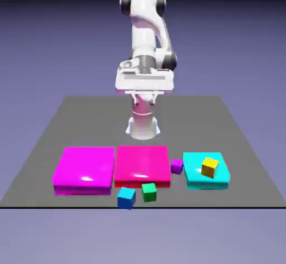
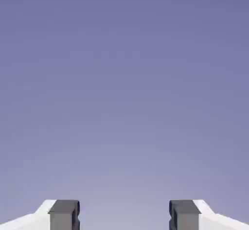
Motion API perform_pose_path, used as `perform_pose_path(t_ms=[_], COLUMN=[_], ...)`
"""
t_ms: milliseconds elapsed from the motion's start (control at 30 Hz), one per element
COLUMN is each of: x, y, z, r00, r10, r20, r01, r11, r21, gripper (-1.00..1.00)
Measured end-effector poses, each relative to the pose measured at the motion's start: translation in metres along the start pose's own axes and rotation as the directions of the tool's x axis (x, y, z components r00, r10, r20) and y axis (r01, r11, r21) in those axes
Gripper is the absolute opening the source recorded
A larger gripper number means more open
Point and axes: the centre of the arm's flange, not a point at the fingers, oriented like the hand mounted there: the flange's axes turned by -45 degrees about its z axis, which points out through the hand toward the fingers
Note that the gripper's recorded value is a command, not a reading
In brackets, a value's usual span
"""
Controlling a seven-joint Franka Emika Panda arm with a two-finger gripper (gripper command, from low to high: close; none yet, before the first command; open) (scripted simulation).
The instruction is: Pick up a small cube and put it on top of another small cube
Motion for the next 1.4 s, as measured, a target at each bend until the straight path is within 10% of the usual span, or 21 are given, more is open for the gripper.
perform_pose_path(t_ms=[1033, 1067, 1267, 1400], x=[-0.104, -0.116, -0.061, -0.029], y=[0.067, 0.066, 0.065, -0.063], z=[0.330, 0.339, 0.293, 0.260], r00=[0.562, 0.562, 0.565, 0.600], r10=[0.303, 0.303, 0.287, -0.120], r20=[0.770, 0.770, 0.773, 0.791], r01=[-0.241, -0.242, -0.233, 0.039], r11=[0.950, 0.950, 0.955, 0.992], r21=[-0.198, -0.198, -0.184, 0.120], gripper=[0.00, -1.00, -1.00, -1.00])
